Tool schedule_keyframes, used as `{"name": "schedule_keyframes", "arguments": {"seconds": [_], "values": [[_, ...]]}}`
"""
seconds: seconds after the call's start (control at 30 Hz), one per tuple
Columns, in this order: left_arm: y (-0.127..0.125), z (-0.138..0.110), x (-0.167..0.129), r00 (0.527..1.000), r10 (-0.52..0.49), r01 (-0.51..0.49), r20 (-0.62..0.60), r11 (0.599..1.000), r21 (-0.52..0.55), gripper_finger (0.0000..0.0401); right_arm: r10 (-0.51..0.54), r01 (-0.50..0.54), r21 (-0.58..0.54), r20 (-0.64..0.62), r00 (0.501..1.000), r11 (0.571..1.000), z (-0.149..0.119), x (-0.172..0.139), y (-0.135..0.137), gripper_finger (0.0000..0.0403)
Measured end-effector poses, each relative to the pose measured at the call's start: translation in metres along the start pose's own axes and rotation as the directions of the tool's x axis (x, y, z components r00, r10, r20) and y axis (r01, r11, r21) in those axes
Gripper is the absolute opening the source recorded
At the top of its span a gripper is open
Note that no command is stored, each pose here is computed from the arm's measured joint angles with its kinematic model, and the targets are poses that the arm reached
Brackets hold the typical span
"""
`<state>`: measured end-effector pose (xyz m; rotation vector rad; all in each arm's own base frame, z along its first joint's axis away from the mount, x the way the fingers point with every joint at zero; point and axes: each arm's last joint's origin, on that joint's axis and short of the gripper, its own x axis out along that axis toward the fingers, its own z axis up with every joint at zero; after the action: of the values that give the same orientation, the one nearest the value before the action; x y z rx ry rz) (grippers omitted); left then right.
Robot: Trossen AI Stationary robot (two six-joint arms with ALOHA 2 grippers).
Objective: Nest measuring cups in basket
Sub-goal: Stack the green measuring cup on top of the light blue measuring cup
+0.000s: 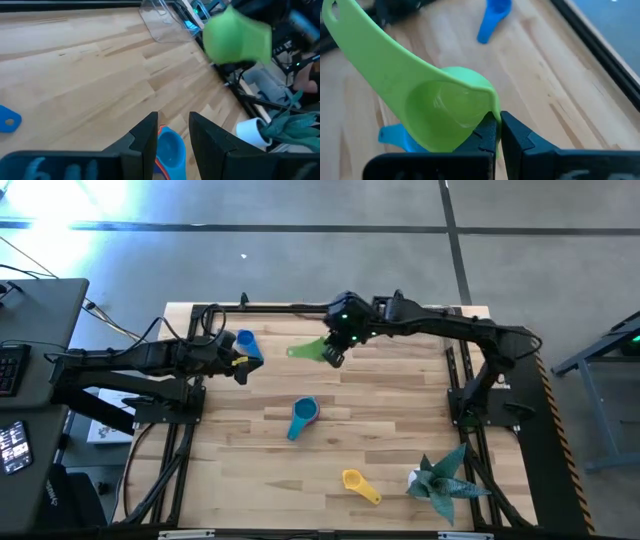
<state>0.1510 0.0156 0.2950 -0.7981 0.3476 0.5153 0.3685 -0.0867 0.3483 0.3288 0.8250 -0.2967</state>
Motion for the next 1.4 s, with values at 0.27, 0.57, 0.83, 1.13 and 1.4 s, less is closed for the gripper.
{"name": "schedule_keyframes", "arguments": {"seconds": [0.27,0.57,0.83,1.13,1.4], "values": [[0.001,0.003,-0.007,0.999,-0.002,0.003,0.05,1.0,-0.019,0.0101,0.028,-0.056,-0.199,-0.141,0.99,0.978,0.008,0.03,0.013,0.0],[0.002,0.004,-0.008,0.997,0.013,-0.011,0.07,1.0,-0.02,0.0101,0.086,-0.148,-0.36,-0.184,0.979,0.921,0.0,0.059,0.041,0.0],[0.002,0.004,-0.008,0.997,0.015,-0.013,0.073,1.0,-0.02,0.0101,0.151,-0.254,-0.503,-0.236,0.96,0.826,-0.015,0.091,0.07,0.0],[0.002,0.004,-0.008,0.997,0.016,-0.015,0.074,1.0,-0.02,0.0101,0.169,-0.318,-0.568,-0.3,0.939,0.759,-0.029,0.12,0.08,0.0],[0.003,0.003,-0.008,0.997,0.02,-0.019,0.07,1.0,-0.018,0.0101,0.112,-0.291,-0.589,-0.322,0.94,0.754,-0.037,0.142,0.077,0.0]]}}
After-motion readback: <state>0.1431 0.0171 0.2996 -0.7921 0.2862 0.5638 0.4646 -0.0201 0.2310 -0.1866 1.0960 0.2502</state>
